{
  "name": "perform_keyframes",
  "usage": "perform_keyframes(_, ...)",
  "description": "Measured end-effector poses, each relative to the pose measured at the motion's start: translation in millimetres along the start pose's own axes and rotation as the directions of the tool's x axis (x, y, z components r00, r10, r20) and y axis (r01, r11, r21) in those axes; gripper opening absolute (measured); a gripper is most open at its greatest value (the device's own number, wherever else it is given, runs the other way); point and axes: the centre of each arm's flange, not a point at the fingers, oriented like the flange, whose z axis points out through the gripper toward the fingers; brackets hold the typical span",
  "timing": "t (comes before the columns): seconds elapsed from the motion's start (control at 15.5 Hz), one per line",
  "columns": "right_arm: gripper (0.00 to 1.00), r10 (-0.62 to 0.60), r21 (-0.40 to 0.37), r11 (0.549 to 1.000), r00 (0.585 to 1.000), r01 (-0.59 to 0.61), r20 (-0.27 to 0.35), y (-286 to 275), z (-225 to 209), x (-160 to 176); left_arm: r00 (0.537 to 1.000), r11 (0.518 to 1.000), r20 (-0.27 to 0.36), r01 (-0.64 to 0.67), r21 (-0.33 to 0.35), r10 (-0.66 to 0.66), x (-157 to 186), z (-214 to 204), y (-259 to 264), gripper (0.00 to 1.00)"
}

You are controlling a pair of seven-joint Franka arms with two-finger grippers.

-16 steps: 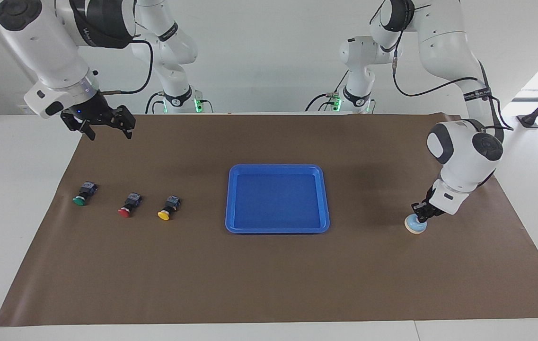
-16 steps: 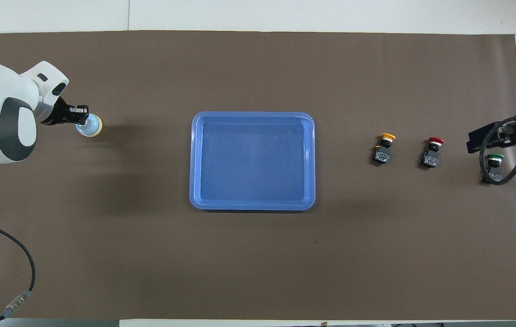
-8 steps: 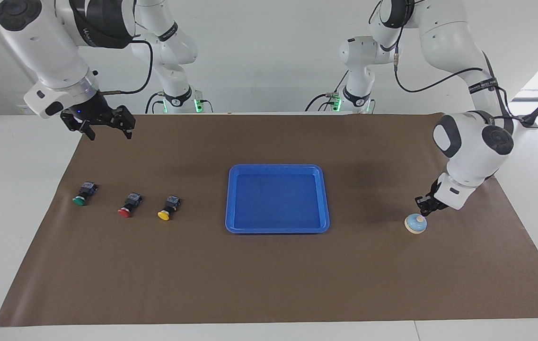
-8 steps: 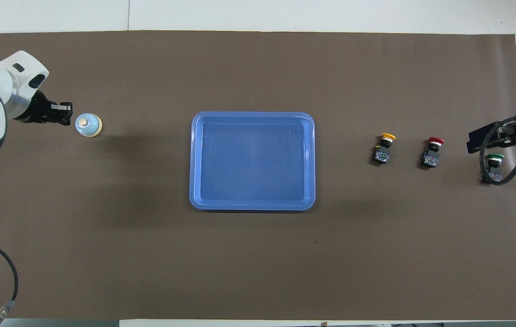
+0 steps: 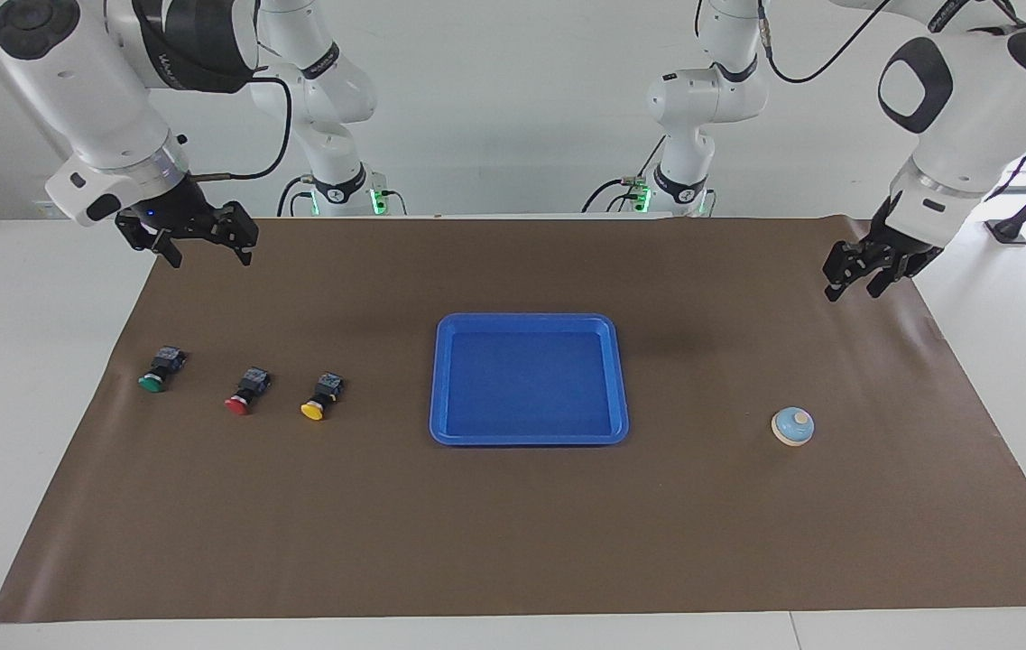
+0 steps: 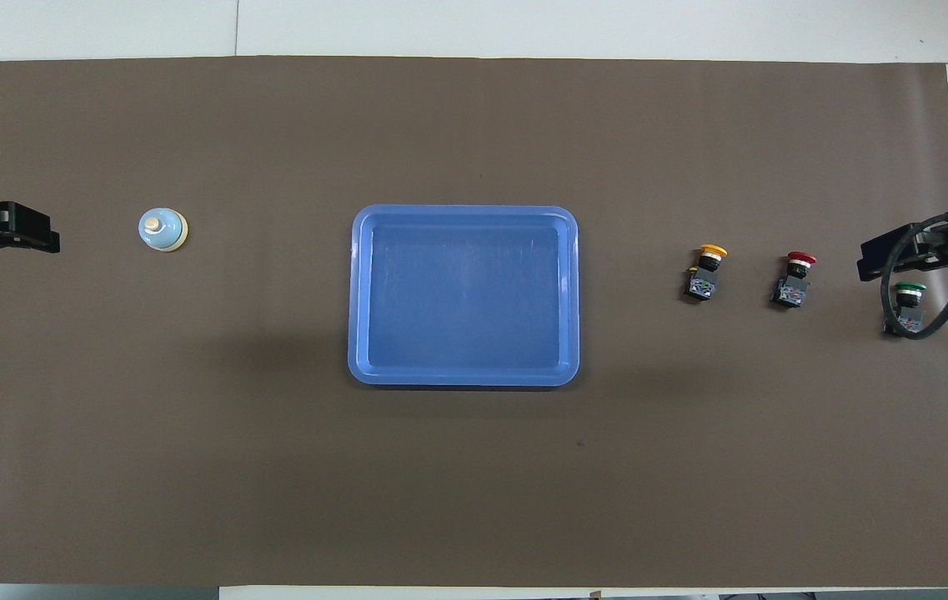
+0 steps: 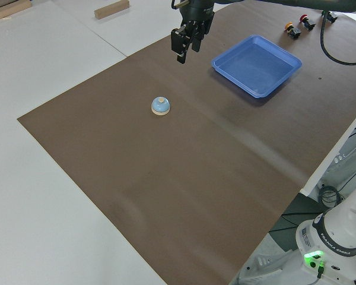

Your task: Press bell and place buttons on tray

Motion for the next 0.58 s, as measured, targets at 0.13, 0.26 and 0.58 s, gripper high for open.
perform_keyframes(0.13, 1.0, 0.0, 0.0, 1.0, 1.0, 0.0, 0.0, 0.0, 0.0, 0.0, 1.0, 1.0, -0.01, 0.004, -0.001, -0.004, -9.9, -14.8, -1.7, 1.0)
perform_keyframes(0.26, 1.0, 0.0, 0.0, 1.0, 1.0, 0.0, 0.0, 0.0, 0.0, 0.0, 1.0, 1.0, -0.01, 0.004, -0.001, -0.004, -12.0, -16.2, -1.6, 1.0)
perform_keyframes(0.58, 1.0, 0.0, 0.0, 1.0, 1.0, 0.0, 0.0, 0.0, 0.0, 0.0, 0.999, 1.0, 0.032, 0.004, 0.0, -0.004, -11.5, -7.3, -1.6, 1.0)
